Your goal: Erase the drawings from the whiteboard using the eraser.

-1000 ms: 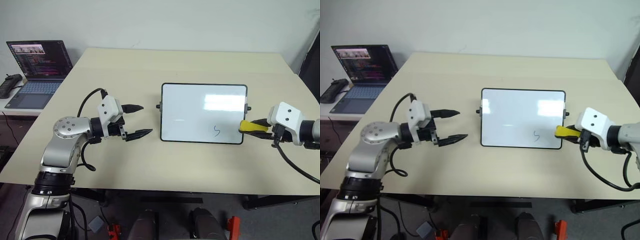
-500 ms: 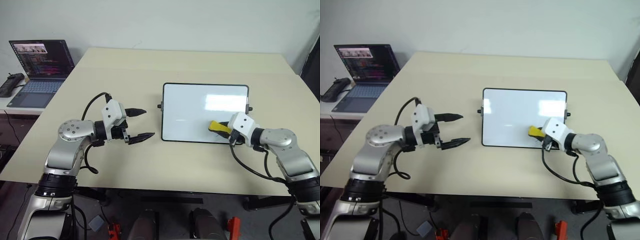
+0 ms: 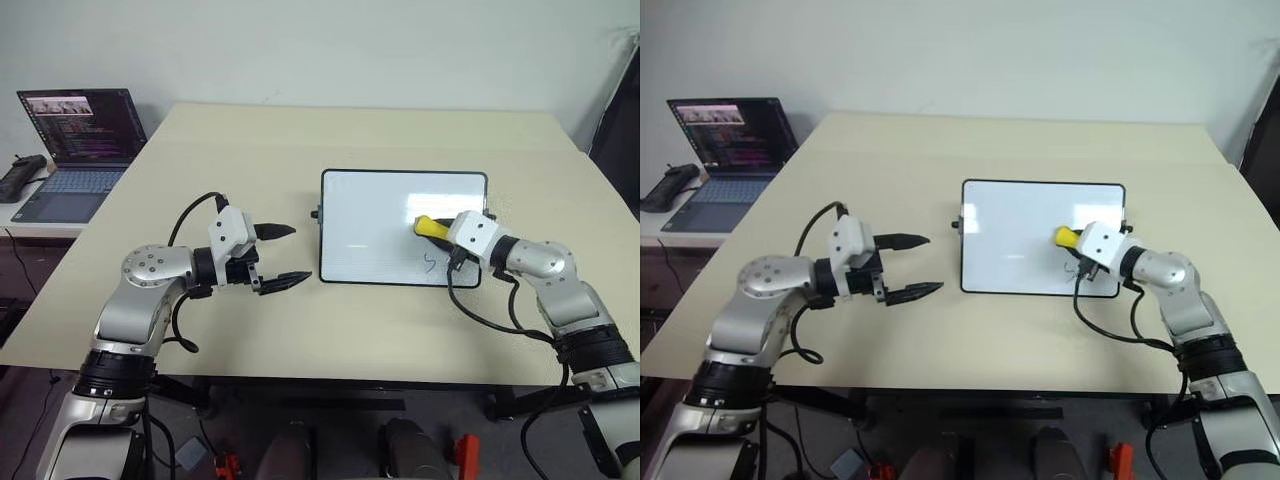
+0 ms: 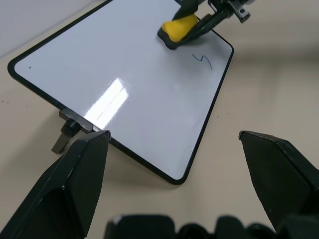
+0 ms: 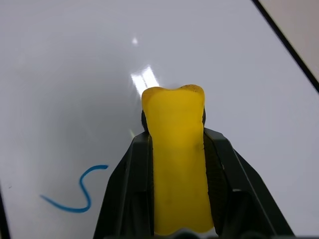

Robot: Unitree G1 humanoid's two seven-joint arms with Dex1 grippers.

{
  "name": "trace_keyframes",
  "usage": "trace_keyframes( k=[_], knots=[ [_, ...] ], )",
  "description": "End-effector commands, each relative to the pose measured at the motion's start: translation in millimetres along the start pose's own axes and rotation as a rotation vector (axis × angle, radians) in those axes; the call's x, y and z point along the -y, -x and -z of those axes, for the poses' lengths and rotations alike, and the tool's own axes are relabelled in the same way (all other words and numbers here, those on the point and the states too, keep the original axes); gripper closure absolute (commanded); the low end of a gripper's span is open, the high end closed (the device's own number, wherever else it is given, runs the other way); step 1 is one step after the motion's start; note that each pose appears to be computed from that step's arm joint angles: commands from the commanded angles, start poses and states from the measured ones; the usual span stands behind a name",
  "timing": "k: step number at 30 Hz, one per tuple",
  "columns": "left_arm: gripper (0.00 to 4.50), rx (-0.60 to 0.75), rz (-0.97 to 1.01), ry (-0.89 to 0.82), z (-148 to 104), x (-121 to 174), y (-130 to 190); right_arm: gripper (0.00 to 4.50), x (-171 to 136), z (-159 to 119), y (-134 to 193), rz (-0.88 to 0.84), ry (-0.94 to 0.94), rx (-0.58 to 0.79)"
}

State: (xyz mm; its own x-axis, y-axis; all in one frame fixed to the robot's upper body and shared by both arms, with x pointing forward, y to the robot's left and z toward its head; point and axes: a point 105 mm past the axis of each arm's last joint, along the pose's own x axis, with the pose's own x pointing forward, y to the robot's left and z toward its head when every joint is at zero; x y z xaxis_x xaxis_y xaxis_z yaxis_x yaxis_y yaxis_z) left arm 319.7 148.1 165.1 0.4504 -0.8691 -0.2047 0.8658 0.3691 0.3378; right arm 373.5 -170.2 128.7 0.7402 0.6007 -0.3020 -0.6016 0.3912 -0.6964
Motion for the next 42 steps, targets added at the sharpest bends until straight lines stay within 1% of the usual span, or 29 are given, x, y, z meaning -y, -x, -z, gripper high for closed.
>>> trace_keyframes(
  k=[1,4,8,10,14,17,21,23,26,31,34,37,42],
  knots=[
    [0.00,0.030,-0.004,-0.039,-10,0,1,3.52,-47,54,5,-0.164,-0.010,-0.196],
    [0.00,0.030,-0.008,-0.038,-10,-1,0,3.52,-73,67,9,-0.242,-0.032,-0.223],
    [0.00,0.031,-0.008,-0.039,-10,-1,0,3.52,-102,68,13,-0.343,-0.084,-0.227],
    [0.00,0.031,-0.007,-0.039,-10,-1,0,3.52,-109,70,15,-0.361,-0.095,-0.230],
    [0.00,0.033,-0.004,-0.040,-9,-2,0,3.52,-112,75,19,-0.351,-0.108,-0.246],
    [0.00,0.035,0.000,-0.041,-10,-2,-1,3.53,-104,71,19,-0.312,-0.119,-0.227],
    [0.00,0.037,0.006,-0.042,-9,-3,-4,3.53,-78,74,19,-0.208,-0.080,-0.242],
    [0.00,0.040,0.008,-0.043,-10,-3,-5,3.53,-61,82,24,-0.143,-0.066,-0.273],
    [0.00,0.041,0.013,-0.044,-10,-3,-6,3.53,-29,102,44,-0.051,-0.043,-0.362],
    [0.00,0.040,0.013,-0.043,-10,-3,-6,3.53,-11,112,57,0.007,-0.039,-0.399],
    [0.00,0.040,0.013,-0.043,-10,-3,-6,3.53,-6,114,60,0.024,-0.040,-0.404],
    [0.00,0.042,0.015,-0.043,-10,-3,-6,3.53,-11,108,55,0.006,-0.044,-0.372],
    [0.00,0.045,0.019,-0.044,-11,-3,-8,3.53,-28,77,31,-0.049,-0.036,-0.253]
  ],
)
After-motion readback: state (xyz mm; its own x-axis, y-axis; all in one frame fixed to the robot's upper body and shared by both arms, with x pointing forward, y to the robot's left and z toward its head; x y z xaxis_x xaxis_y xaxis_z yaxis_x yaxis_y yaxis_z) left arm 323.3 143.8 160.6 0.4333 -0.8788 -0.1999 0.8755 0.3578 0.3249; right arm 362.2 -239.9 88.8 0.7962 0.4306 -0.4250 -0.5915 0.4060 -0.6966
